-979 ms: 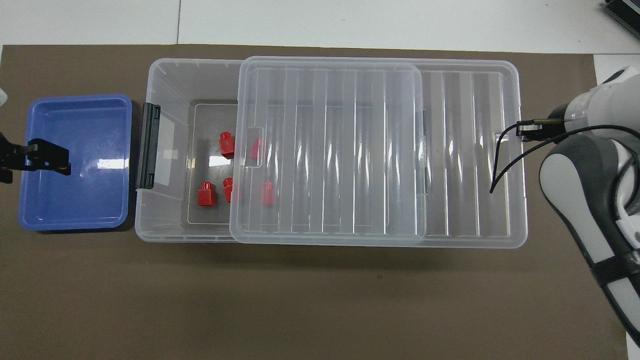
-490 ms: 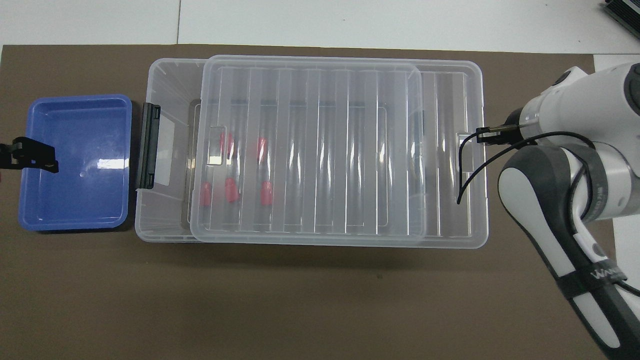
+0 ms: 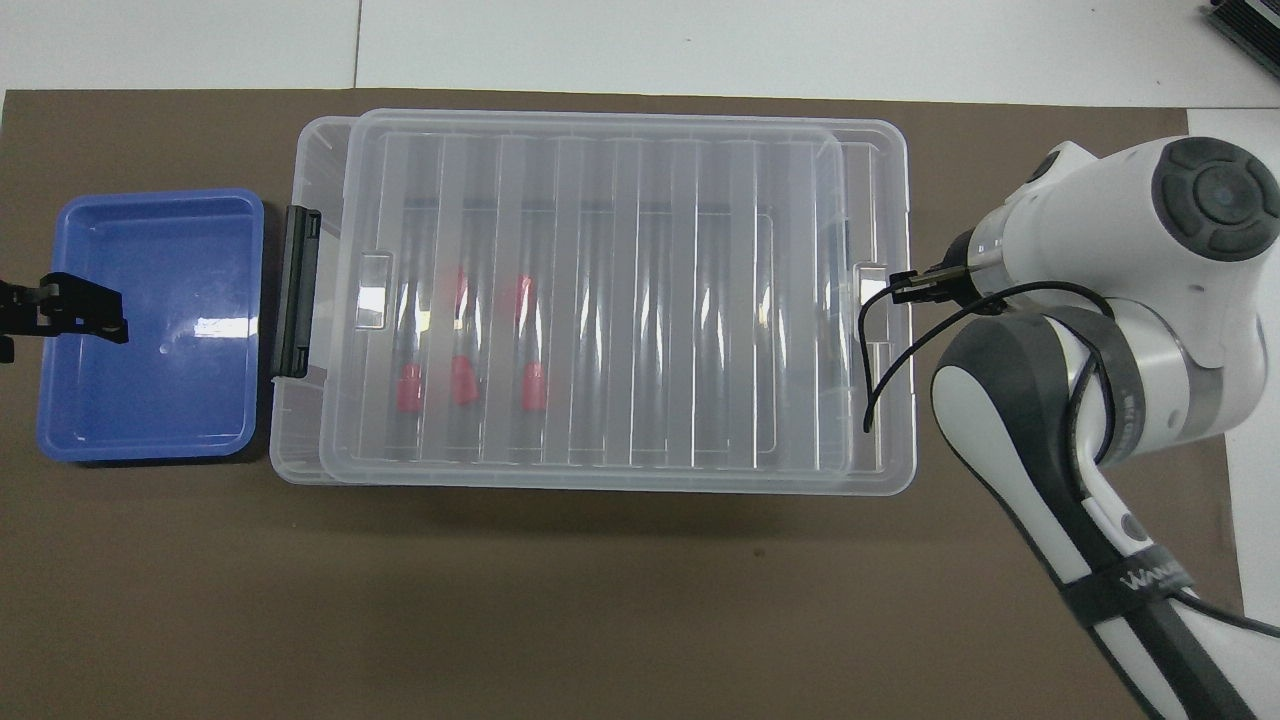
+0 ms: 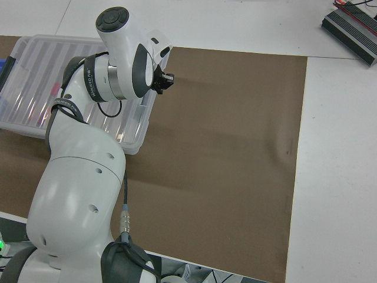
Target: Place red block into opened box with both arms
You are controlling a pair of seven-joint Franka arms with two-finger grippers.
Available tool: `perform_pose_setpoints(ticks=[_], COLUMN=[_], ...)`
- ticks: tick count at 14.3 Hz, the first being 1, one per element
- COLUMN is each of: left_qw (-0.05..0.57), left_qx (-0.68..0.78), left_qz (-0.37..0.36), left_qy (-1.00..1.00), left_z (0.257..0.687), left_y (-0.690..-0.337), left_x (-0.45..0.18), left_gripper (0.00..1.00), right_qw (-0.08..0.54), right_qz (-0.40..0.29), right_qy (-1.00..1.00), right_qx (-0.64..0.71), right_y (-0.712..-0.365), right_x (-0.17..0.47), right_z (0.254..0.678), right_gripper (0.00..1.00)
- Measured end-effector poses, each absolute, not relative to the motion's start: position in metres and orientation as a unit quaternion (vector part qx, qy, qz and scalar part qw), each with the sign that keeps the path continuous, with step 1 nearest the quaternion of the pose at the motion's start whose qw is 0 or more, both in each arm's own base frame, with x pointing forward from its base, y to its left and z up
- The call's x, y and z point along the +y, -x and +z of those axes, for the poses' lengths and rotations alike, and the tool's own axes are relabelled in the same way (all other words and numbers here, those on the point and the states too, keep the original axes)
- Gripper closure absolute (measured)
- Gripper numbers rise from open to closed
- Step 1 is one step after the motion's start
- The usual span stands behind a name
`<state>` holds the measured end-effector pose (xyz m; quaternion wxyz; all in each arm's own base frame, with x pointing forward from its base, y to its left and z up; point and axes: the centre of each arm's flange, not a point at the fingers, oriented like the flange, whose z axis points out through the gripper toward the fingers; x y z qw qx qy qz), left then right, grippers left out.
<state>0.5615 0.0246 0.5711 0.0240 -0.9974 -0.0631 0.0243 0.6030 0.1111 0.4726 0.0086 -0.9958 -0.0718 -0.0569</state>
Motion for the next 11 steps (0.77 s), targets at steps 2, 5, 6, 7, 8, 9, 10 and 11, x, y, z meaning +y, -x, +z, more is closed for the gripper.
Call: perform_pose_setpoints(ticks=[2,5,6,7,8,9,10,11], left_qw=[0.013,0.002,0.002,0.001,0.001,0.001,0.001,0.001], left_qx=[-0.066,-0.076,-0.077,-0.077,-0.077,-0.077,-0.077,-0.077], left_qz=[0.028,0.017,0.016,0.017,0.018,0.020,0.022,0.024], left_qy=[0.997,0.997,0.997,0.997,0.997,0.997,0.997,0.997], left_z=[0.589,0.632,0.635,0.634,0.632,0.630,0.629,0.627], left_y=[-0.563,-0.561,-0.561,-0.561,-0.562,-0.563,-0.564,-0.565], left_x=[0.024,0.032,0.033,0.033,0.033,0.033,0.033,0.033], left_gripper=[0.00,0.00,0.00,0.00,0.00,0.00,0.00,0.00], right_qw=[0.010,0.012,0.013,0.014,0.014,0.014,0.015,0.015], right_qz=[-0.057,-0.057,-0.057,-0.057,-0.057,-0.057,-0.057,-0.057], right_qy=[0.995,0.994,0.994,0.994,0.993,0.993,0.993,0.993], right_qx=[-0.079,-0.090,-0.093,-0.097,-0.099,-0.101,-0.101,-0.101], right_y=[-0.601,-0.599,-0.598,-0.597,-0.596,-0.596,-0.595,-0.595], right_x=[0.119,0.132,0.137,0.140,0.143,0.145,0.145,0.146], right_z=[0.473,0.473,0.473,0.473,0.473,0.474,0.474,0.474], right_gripper=[0.99,0.99,0.99,0.99,0.99,0.99,0.99,0.99])
